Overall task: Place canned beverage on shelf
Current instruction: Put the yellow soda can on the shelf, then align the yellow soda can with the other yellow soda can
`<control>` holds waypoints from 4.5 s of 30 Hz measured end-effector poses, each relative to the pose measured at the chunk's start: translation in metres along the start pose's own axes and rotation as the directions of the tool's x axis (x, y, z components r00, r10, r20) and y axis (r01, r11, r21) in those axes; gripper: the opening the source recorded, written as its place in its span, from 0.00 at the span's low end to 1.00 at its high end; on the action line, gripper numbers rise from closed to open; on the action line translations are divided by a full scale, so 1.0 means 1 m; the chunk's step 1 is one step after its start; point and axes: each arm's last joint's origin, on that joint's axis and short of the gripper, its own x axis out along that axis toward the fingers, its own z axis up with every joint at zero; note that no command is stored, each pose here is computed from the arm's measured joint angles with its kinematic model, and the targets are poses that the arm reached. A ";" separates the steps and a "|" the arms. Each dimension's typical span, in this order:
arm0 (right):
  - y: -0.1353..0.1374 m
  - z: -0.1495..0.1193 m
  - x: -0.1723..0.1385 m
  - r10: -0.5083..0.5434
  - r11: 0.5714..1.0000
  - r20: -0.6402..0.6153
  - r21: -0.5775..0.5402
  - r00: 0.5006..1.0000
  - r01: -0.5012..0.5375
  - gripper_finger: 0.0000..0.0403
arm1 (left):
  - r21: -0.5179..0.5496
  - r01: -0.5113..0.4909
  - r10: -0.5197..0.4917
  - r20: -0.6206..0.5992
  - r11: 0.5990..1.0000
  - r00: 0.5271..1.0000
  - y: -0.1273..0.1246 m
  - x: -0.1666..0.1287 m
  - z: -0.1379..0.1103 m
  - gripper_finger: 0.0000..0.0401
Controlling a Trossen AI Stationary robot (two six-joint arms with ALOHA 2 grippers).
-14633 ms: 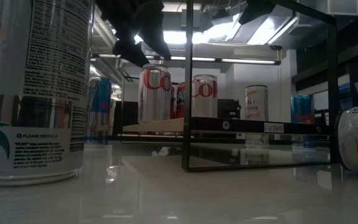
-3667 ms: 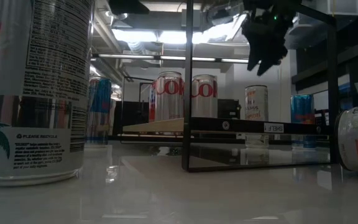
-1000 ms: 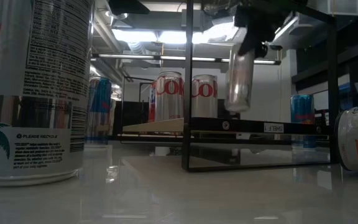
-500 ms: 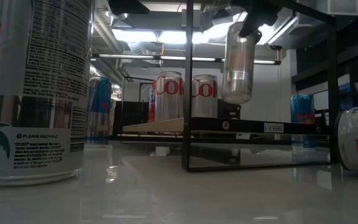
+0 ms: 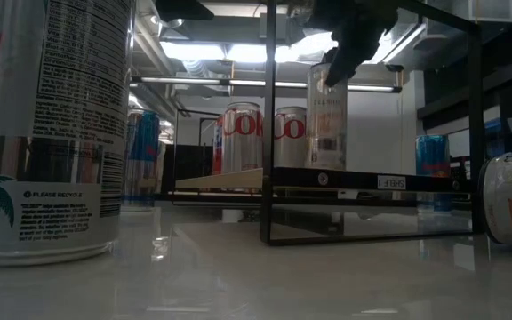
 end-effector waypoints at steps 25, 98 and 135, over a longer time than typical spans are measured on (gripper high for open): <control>-0.004 0.004 0.017 -0.032 0.999 -0.009 -0.023 0.999 0.031 0.63 | 0.000 0.000 0.000 -0.001 1.000 1.000 0.000 0.000 0.000 0.91; -0.001 0.004 -0.004 -0.037 0.999 0.043 -0.019 0.998 0.038 0.96 | 0.000 0.000 0.000 -0.001 1.000 1.000 0.000 0.000 0.000 0.91; 0.004 0.001 -0.043 -0.058 0.998 0.155 -0.026 0.986 0.063 0.96 | -0.396 -0.828 0.639 -0.528 0.398 0.559 0.059 -0.027 -0.057 0.91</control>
